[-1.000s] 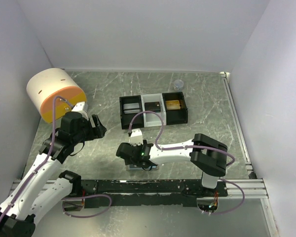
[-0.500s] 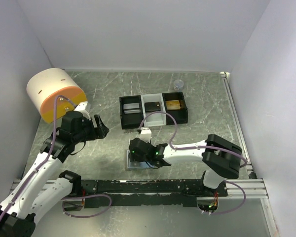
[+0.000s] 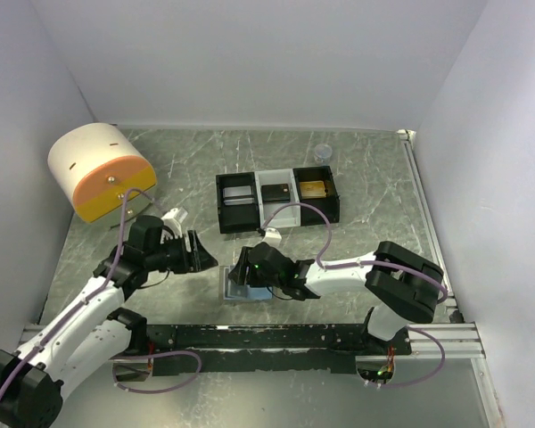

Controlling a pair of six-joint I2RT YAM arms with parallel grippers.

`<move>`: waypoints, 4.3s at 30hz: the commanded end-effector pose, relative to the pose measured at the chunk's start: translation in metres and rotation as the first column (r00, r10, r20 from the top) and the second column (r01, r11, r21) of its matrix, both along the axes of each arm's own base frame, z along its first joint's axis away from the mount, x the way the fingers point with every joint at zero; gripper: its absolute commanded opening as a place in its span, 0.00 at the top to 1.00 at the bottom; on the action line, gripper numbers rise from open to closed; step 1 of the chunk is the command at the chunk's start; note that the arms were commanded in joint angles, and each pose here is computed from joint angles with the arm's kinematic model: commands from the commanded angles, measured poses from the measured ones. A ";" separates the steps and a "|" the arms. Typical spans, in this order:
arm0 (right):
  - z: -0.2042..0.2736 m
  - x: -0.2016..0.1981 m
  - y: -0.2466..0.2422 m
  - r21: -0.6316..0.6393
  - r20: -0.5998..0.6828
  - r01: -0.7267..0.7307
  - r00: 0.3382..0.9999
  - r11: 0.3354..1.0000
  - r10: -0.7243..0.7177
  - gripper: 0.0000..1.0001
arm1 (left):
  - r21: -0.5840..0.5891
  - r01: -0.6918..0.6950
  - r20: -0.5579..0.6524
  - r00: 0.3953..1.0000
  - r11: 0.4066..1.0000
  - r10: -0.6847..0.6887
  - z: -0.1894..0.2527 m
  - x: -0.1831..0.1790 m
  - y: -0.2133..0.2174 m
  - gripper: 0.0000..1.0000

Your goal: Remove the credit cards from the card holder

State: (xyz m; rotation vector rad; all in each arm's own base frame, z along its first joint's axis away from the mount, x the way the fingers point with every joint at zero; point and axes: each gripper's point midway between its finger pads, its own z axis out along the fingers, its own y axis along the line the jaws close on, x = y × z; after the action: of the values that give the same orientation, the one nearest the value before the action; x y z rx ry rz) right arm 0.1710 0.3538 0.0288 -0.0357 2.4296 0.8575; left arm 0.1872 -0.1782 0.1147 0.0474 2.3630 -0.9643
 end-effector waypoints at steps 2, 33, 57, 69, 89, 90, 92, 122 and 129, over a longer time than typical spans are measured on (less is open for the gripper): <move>-0.046 -0.023 -0.030 -0.138 -0.117 -0.026 0.993 0.990 0.010 0.53 | -0.151 0.074 0.034 0.997 0.986 -0.069 0.016 -0.014 -0.025 0.33; -0.045 -0.022 -0.028 -0.155 -0.115 -0.036 0.993 0.987 0.018 0.52 | -0.121 0.089 -0.079 0.992 0.989 -0.099 -0.056 -0.044 -0.054 0.56; 0.006 -0.005 -0.009 -0.076 -0.032 -0.048 0.998 0.996 0.045 0.32 | -0.160 0.174 -0.044 0.982 0.972 -0.183 -0.040 -0.038 -0.085 0.63; 0.043 0.015 -0.045 -0.122 0.064 0.082 0.995 0.989 -0.074 0.22 | -0.191 0.236 -0.043 0.968 0.953 -0.249 -0.038 -0.044 -0.109 0.57; 0.049 0.004 -0.086 -0.099 0.067 0.161 0.986 0.982 -0.155 0.25 | -0.089 0.295 -0.009 0.955 0.951 -0.297 -0.034 -0.054 -0.138 0.30; 0.050 0.004 -0.083 -0.089 0.069 0.151 0.987 0.984 -0.145 0.27 | -0.081 0.288 -0.005 0.957 0.954 -0.290 -0.033 -0.054 -0.136 0.30; 0.053 0.002 -0.076 -0.074 0.070 0.118 0.991 0.990 -0.113 0.31 | -0.060 0.263 0.005 0.965 0.963 -0.264 -0.029 -0.053 -0.126 0.30; -0.035 -0.011 -0.098 -0.212 -0.061 0.124 0.988 0.969 -0.140 0.64 | 0.024 0.072 -0.079 0.994 0.997 -0.070 -0.062 -0.035 -0.111 0.33; -0.043 -0.017 -0.107 -0.210 -0.078 0.140 0.984 0.968 -0.159 0.64 | 0.022 0.045 -0.097 0.994 0.999 -0.043 -0.077 -0.036 -0.107 0.34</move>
State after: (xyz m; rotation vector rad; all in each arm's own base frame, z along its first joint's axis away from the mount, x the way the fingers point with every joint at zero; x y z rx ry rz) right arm 0.1696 0.2856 0.0245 0.1001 2.4544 0.7420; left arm 0.1455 -0.2812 0.0396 0.1056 2.5101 -0.9603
